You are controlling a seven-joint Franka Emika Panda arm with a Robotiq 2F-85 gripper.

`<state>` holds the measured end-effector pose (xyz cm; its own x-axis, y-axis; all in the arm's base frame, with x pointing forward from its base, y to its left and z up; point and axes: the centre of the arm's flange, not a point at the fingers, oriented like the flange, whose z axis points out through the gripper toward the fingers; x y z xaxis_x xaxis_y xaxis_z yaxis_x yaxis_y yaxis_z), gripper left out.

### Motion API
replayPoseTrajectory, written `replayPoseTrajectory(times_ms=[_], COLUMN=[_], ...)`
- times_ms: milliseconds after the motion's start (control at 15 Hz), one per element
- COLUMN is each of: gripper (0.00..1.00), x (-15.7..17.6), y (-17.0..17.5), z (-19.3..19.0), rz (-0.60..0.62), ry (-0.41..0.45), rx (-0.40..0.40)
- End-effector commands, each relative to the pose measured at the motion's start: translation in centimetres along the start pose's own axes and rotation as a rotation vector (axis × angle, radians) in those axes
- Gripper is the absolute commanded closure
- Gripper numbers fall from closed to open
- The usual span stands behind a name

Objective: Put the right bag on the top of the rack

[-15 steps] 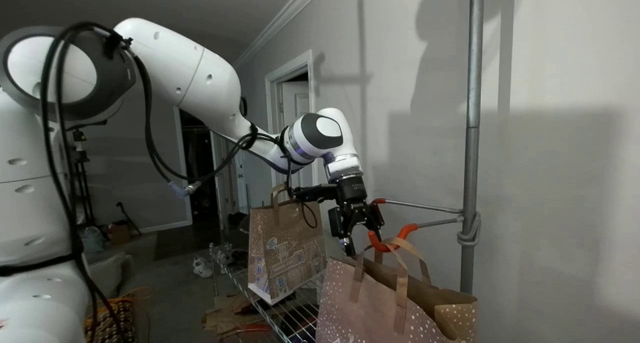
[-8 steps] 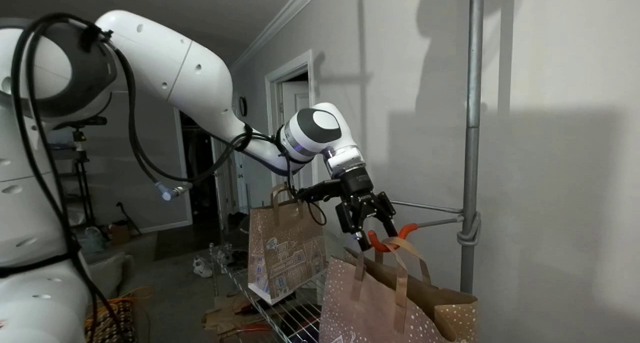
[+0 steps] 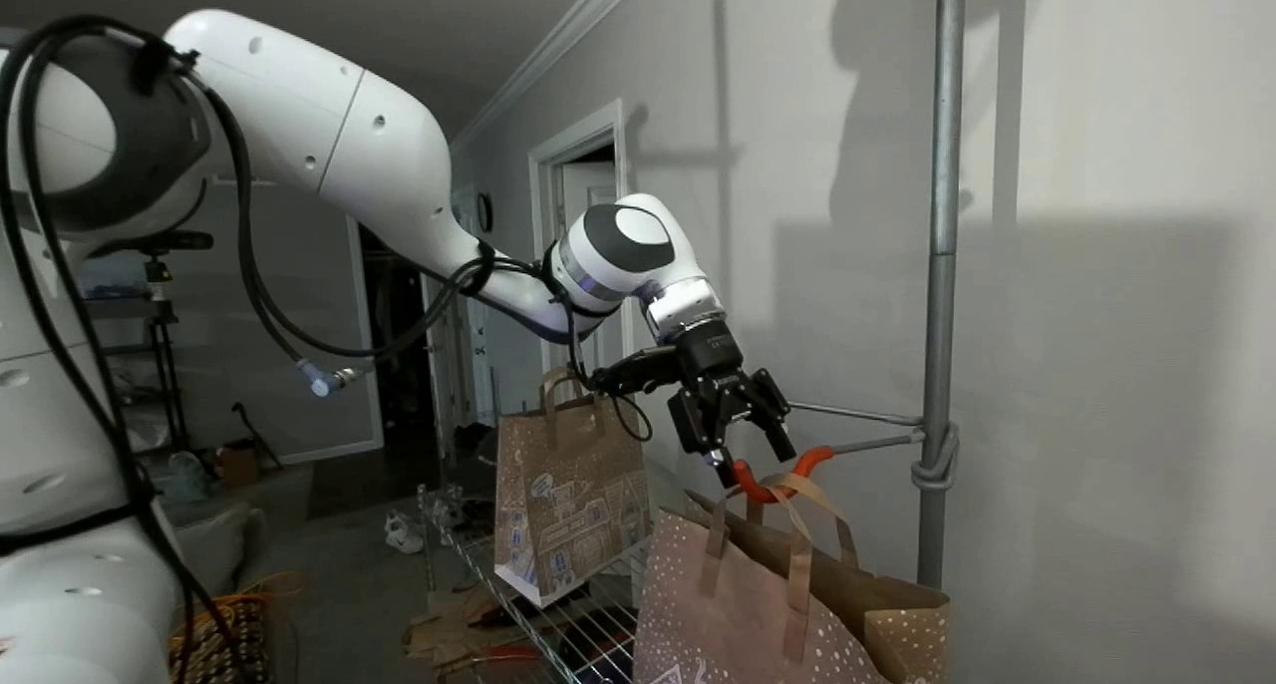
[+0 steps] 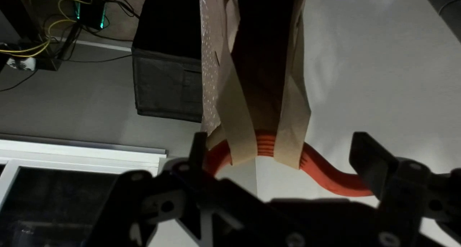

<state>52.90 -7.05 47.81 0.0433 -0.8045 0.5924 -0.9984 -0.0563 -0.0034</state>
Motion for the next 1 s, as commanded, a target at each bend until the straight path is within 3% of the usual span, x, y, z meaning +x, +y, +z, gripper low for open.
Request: replayPoseTrajectory(times_ms=[0,267,333,467,933], gripper=[0.0,0.0,0.25,0.32,0.78], x=[0.14,0.08,0.08,0.22,0.92], y=[-0.16,-0.63,-0.55,-0.46,-0.65], z=[1.15,1.81,1.99,2.06,1.87], rz=[0.013,0.02,0.021,0.018,0.024], ry=[-0.027,-0.073,-0.073,-0.065,-0.061], rx=[-0.003,-0.02,-0.023,-0.023,-0.022])
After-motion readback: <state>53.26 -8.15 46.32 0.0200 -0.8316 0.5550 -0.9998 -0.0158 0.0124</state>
